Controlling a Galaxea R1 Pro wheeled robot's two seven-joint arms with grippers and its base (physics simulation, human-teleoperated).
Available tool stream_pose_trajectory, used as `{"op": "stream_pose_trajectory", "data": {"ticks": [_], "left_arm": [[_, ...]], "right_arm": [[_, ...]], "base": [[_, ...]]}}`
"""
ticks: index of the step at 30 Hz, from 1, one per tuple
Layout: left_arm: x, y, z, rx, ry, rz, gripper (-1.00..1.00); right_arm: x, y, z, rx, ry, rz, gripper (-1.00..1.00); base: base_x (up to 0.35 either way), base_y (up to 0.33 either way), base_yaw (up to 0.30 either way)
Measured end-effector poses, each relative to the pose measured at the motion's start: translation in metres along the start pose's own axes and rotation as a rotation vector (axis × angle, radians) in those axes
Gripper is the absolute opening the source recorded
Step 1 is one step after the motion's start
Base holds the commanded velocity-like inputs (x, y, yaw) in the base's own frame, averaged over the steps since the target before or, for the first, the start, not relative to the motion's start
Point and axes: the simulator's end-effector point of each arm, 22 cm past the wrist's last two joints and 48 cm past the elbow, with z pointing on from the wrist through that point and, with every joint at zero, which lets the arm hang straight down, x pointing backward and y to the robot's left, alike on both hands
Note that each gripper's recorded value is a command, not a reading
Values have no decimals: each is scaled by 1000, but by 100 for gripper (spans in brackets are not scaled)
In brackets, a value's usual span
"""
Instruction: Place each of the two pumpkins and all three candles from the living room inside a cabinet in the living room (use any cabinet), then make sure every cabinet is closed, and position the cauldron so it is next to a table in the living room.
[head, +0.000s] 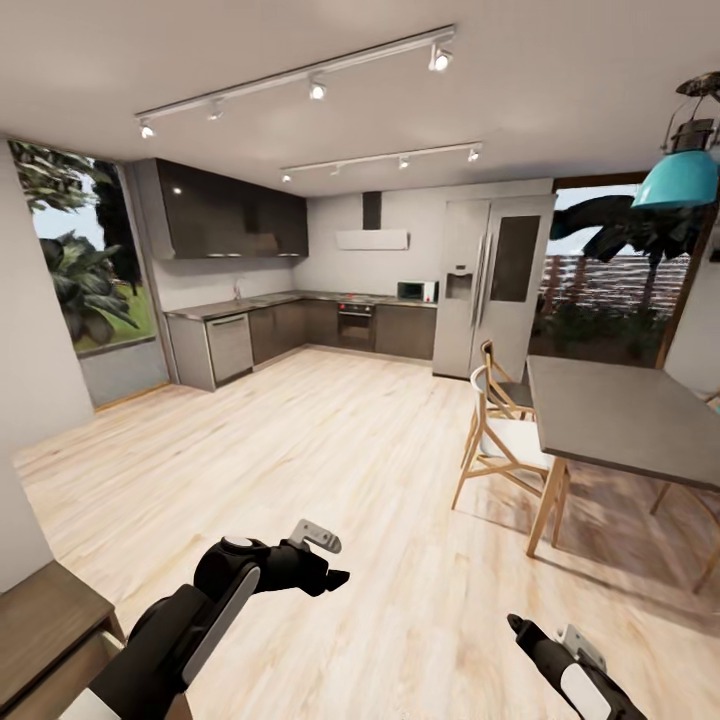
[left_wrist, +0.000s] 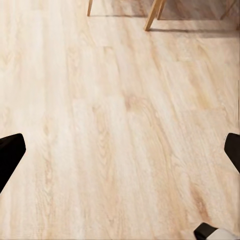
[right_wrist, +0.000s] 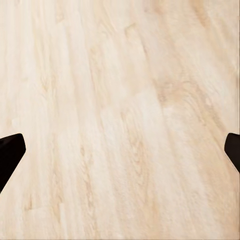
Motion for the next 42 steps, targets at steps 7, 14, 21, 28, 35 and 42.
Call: {"op": "stream_pose_trajectory", "data": {"ticks": [7,14,21,28,35,42], "left_arm": [[-3,-2,-4,1,5,-2,100],[-6,-3,-9,2,9,-5,100],[-9,-4,-13,2,13,-8,100],[-6,-4,-15,3,30,-18,100],[-5,-5,-17,2,41,-25,100],[-7,-6,-23,2,44,-26,100]], "right_arm": [[-2,2,-6,3,4,-2,100],[-4,3,-12,7,7,-3,100],[-4,4,-17,15,13,-1,100],[-4,4,-22,21,19,-4,100],[-5,5,-28,27,21,-6,100],[-8,6,-34,28,19,-6,100]], "base": [[0,0,-260],[0,0,-255],[0,0,-221],[0,0,-172],[0,0,-48],[0,0,-2]]}}
